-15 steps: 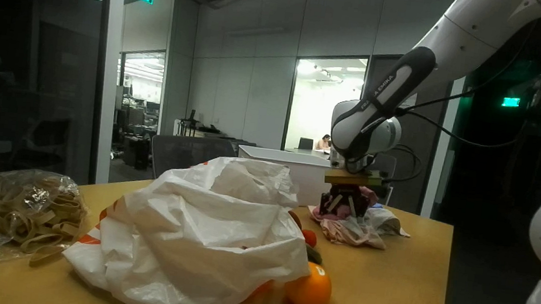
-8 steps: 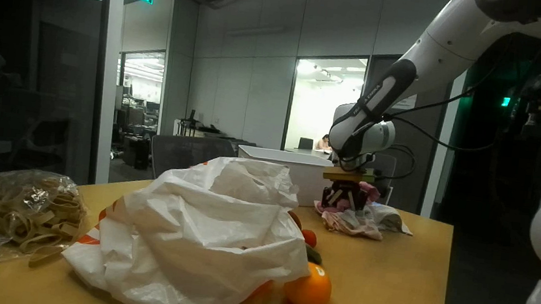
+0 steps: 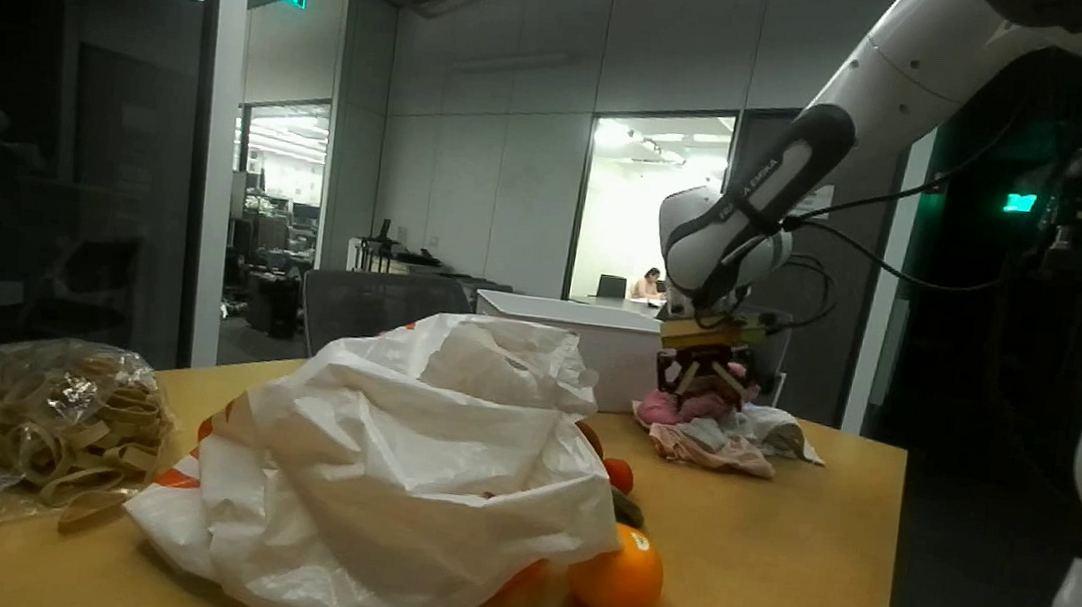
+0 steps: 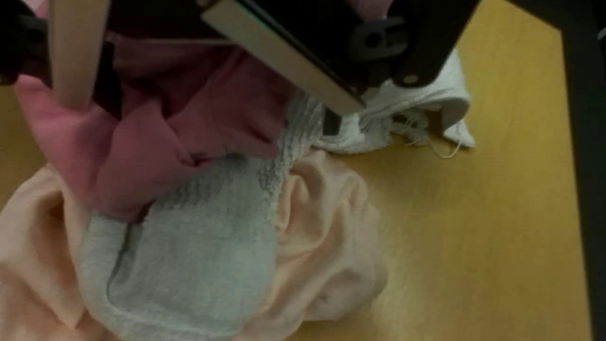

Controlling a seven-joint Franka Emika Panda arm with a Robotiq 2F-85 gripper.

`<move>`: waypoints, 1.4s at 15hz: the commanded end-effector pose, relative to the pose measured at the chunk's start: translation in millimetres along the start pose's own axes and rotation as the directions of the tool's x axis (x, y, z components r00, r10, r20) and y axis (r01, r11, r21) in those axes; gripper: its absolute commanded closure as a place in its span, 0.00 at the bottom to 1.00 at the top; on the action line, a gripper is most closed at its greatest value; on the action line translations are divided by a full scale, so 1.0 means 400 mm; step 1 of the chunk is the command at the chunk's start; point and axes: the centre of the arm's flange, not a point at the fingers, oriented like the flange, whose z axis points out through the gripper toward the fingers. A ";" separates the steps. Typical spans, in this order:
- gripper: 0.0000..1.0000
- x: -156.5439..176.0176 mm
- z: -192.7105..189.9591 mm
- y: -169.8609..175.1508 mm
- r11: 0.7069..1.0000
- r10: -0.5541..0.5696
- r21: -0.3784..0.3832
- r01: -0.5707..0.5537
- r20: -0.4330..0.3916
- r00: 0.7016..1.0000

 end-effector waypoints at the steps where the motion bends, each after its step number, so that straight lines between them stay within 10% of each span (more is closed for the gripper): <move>1: 0.00 -0.056 -0.088 0.070 0.993 -0.104 -0.061 0.100 -0.056 0.993; 11: 0.00 -0.219 -0.134 0.070 0.813 -0.553 0.121 0.569 -0.141 0.821; 21: 0.00 -0.416 -0.186 -0.080 0.434 -0.833 0.309 0.846 -0.220 0.507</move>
